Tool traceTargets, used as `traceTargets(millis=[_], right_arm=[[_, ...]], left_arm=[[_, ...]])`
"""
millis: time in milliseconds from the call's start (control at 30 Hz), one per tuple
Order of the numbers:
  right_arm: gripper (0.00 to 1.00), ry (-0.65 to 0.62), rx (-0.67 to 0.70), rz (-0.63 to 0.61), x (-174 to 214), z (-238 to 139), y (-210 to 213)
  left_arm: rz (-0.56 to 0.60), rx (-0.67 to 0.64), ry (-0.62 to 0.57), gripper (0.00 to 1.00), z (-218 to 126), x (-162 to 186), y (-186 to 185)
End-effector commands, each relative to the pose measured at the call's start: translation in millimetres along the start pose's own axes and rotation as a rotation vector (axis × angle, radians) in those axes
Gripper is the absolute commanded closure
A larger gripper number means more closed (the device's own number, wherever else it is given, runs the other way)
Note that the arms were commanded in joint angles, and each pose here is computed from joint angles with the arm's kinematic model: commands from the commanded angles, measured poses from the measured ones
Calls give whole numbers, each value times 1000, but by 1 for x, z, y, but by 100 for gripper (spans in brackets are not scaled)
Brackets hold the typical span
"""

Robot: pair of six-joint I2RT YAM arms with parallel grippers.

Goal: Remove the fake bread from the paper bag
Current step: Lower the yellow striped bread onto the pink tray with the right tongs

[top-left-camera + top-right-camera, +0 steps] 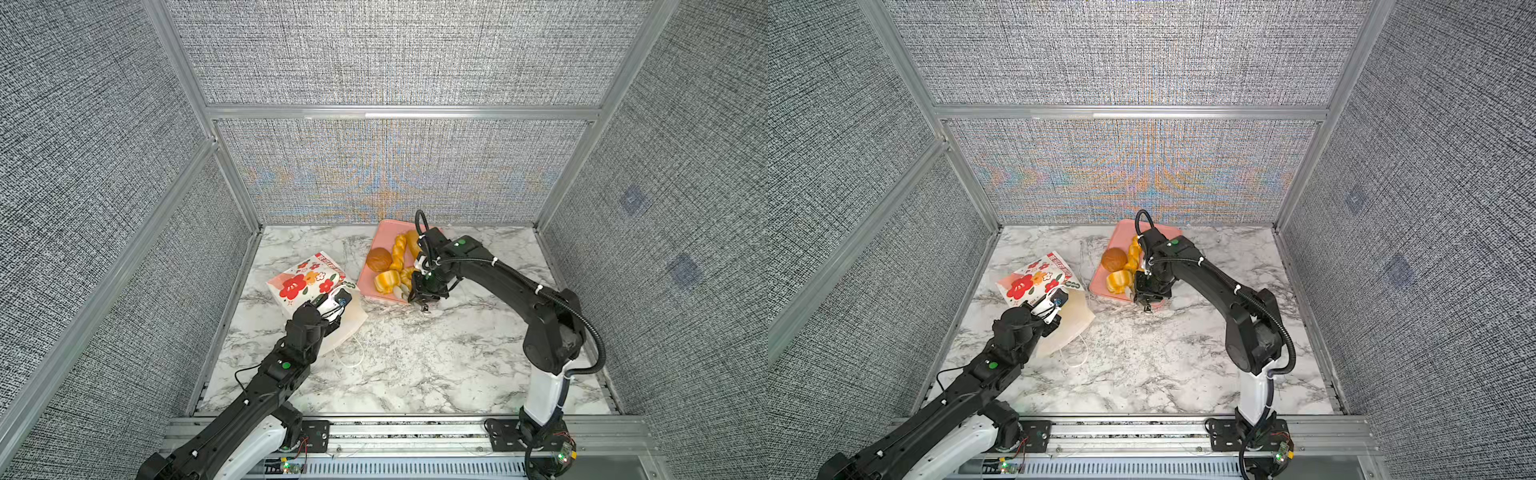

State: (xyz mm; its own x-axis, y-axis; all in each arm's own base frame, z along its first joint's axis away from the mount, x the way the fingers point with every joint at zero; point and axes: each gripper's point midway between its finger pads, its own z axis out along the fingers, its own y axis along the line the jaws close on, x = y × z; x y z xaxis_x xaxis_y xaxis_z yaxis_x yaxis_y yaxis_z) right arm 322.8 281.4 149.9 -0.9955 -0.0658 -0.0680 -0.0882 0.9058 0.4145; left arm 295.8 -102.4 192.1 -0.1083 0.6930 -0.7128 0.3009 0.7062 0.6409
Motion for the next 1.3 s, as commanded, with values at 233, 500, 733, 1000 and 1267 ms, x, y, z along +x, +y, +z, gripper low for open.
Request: traceTargets(millis=[233, 500, 733, 1000, 1267], right_arm=[[58, -24, 21, -20, -11, -8, -8], [58, -47, 39, -31, -13, -17, -14], [76, -63, 23, -48, -11, -25, -12], [83, -62, 5, -83, 15, -42, -9], [92, -34, -60, -127, 21, -26, 17]], left_arm=[[-23, -14, -19, 100, -2, -4, 4], [-18, -9, -13, 100, -1, -3, 3], [-16, -5, -8, 100, 0, -2, 2], [-10, -4, -2, 100, 1, -1, 1], [-6, -8, 10, 100, 2, 2, 1]])
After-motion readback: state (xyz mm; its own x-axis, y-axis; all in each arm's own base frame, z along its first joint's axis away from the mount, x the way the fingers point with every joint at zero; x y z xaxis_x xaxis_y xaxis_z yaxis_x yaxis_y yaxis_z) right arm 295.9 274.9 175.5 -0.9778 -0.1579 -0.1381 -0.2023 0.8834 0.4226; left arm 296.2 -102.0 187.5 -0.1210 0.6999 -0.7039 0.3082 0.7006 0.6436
